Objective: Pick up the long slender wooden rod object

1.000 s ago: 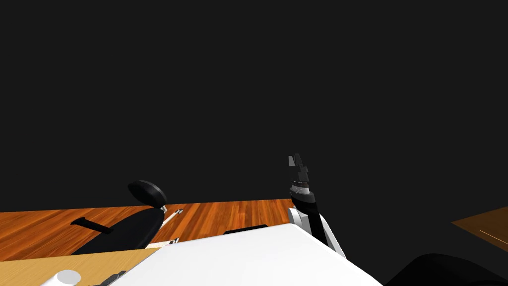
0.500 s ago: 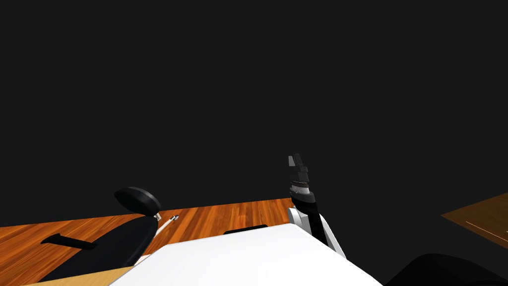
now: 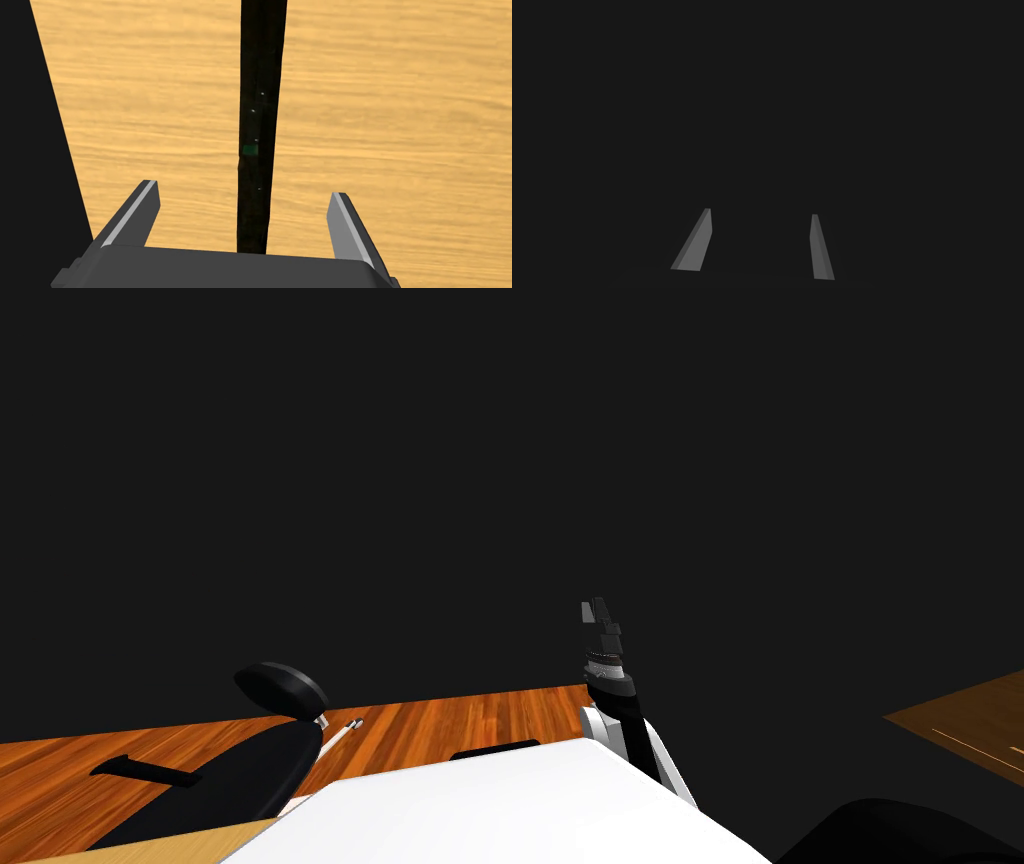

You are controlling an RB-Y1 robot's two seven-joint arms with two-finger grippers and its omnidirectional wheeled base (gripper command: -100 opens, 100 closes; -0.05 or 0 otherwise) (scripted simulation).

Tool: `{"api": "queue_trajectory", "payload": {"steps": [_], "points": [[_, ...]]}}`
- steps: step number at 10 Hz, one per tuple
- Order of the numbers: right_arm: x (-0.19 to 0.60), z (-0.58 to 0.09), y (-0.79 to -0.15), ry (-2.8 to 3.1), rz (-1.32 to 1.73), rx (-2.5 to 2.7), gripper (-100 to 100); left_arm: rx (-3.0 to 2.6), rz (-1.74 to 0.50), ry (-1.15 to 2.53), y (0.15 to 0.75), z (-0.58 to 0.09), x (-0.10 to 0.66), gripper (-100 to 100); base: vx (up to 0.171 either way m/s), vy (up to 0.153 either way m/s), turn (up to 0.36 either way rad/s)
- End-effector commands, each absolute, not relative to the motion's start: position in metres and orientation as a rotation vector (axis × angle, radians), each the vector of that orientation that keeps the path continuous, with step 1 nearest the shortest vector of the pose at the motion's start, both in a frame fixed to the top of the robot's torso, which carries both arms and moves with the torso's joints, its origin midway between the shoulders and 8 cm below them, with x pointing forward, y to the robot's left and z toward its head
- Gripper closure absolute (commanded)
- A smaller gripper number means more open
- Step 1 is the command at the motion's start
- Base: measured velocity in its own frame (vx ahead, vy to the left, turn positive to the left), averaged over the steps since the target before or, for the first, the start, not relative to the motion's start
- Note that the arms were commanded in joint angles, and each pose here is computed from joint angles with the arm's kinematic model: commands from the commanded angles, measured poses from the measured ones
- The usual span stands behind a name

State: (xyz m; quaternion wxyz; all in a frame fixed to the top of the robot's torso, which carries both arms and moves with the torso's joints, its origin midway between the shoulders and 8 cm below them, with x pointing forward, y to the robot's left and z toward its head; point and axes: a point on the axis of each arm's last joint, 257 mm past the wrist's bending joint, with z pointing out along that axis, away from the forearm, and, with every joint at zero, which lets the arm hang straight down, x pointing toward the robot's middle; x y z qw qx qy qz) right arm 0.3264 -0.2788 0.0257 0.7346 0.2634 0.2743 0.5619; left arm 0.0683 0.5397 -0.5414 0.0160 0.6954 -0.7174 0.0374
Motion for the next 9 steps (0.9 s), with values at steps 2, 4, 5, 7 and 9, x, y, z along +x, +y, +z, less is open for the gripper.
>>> {"api": "queue_trajectory", "payload": {"steps": [2,4,5,7,9], "points": [[0.3264,0.0257,-0.2788,0.603,1.235,0.579,0,2.163,0.118,-2.23,0.5355,-0.5467,0.0723,-100,-0.031,0.024,-0.005],[0.3264,0.0257,-0.2788,0.603,1.235,0.579,0,2.166,0.117,-2.23,0.5357,-0.5473,0.0728,100,0.0,0.0,0.0],[0.3264,0.0257,-0.2788,0.603,1.235,0.579,0,2.167,0.117,-2.229,0.5357,-0.5474,0.0724,100,0.0,0.0,0.0],[0.3264,0.0257,-0.2788,0.603,1.235,0.579,0,2.168,0.117,-2.228,0.5356,-0.5474,0.0726,100,0.0,0.0,0.0],[0.3264,0.0257,-0.2788,0.603,1.235,0.579,0,2.165,0.115,-2.23,0.542,-0.5402,0.0663,100,0.015,-0.012,0.0]]}}
